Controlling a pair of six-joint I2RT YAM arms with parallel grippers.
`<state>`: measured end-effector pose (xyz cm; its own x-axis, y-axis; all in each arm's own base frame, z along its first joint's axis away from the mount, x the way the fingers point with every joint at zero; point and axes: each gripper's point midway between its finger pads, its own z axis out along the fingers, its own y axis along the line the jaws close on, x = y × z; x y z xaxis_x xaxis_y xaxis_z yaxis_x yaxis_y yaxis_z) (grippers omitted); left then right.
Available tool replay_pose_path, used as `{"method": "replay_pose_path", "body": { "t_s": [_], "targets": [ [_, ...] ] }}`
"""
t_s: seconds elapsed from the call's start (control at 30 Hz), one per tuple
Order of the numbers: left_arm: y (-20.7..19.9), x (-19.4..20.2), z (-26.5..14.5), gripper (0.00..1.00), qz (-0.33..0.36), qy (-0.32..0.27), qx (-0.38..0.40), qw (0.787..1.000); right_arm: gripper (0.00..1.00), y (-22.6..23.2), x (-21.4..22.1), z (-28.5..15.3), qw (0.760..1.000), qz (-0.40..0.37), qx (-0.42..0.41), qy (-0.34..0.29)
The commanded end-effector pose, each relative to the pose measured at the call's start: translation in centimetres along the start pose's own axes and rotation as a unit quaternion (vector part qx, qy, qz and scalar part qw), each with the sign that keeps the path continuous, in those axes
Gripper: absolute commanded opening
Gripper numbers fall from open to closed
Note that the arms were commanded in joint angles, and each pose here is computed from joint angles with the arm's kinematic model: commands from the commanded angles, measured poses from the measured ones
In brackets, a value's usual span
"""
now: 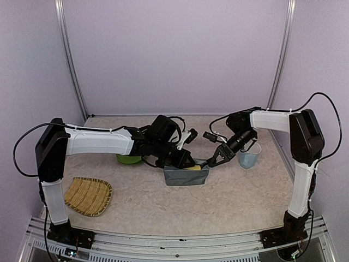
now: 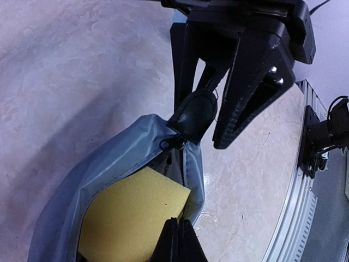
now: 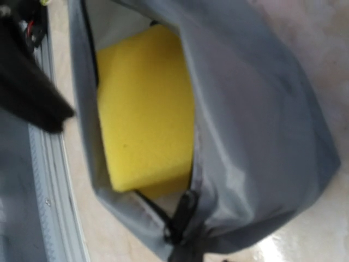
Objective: Sort the hair-cutting tools
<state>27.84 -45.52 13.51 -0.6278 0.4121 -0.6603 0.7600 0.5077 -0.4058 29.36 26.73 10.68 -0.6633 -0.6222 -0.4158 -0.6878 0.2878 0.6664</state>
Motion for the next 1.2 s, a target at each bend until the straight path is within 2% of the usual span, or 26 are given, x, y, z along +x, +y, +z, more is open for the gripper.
{"method": "replay_pose_path", "body": {
  "t_s": [0.0, 0.1, 0.17, 0.43, 0.6, 0.87, 0.97, 1.0, 1.03, 1.07, 1.1, 1.17],
  "targets": [
    [-1.4, -0.2, 1.7, 0.00, -0.004, 0.005, 0.052, 0.999, 0.27, 0.3, -0.4, 0.4, 1.000, 0.010, -0.021, -0.005],
    [-0.8, 0.6, 3.1, 0.00, -0.011, 0.022, 0.050, 0.998, 0.12, 0.8, -0.4, 0.4, 0.999, 0.007, -0.033, -0.010],
    [0.1, 1.0, 3.9, 0.00, -0.015, 0.027, 0.037, 0.999, 0.07, 1.5, -0.5, 0.3, 0.999, 0.005, -0.050, -0.016],
    [4.4, 1.9, 5.9, 0.00, -0.064, 0.036, -0.009, 0.997, 0.01, 5.1, -0.5, -0.4, 0.989, -0.012, -0.141, -0.042],
    [2.9, 0.8, 4.6, 0.00, -0.047, 0.019, 0.000, 0.999, 0.01, 5.5, -0.4, -0.5, 0.987, -0.011, -0.155, -0.045],
    [0.1, -3.3, -2.5, 0.46, 0.016, -0.056, -0.044, 0.997, 0.02, 4.7, -0.1, -0.6, 0.988, -0.004, -0.148, -0.046],
    [-1.6, -5.6, -5.7, 0.51, 0.058, -0.109, -0.063, 0.990, 0.02, 4.4, 0.1, -0.5, 0.988, -0.002, -0.145, -0.045],
    [-2.7, -6.6, -7.4, 0.55, 0.089, -0.143, -0.074, 0.983, 0.02, 4.3, 0.2, -0.4, 0.989, 0.000, -0.144, -0.043],
    [-4.2, -8.1, -9.3, 0.71, 0.126, -0.202, -0.085, 0.968, 0.02, 4.2, 0.2, -0.4, 0.989, 0.000, -0.144, -0.042],
    [-4.8, -8.1, -10.6, 0.95, 0.153, -0.240, -0.097, 0.954, 0.02, 4.1, 0.2, -0.3, 0.989, -0.001, -0.143, -0.041],
    [-5.3, -8.7, -12.1, 0.98, 0.158, -0.285, -0.104, 0.940, 0.02, 4.1, 0.3, -0.3, 0.989, -0.001, -0.143, -0.041],
    [-4.3, -10.0, -14.4, 0.99, 0.117, -0.352, -0.123, 0.920, 0.02, 4.0, 0.3, -0.3, 0.989, 0.000, -0.142, -0.040]
  ]
}}
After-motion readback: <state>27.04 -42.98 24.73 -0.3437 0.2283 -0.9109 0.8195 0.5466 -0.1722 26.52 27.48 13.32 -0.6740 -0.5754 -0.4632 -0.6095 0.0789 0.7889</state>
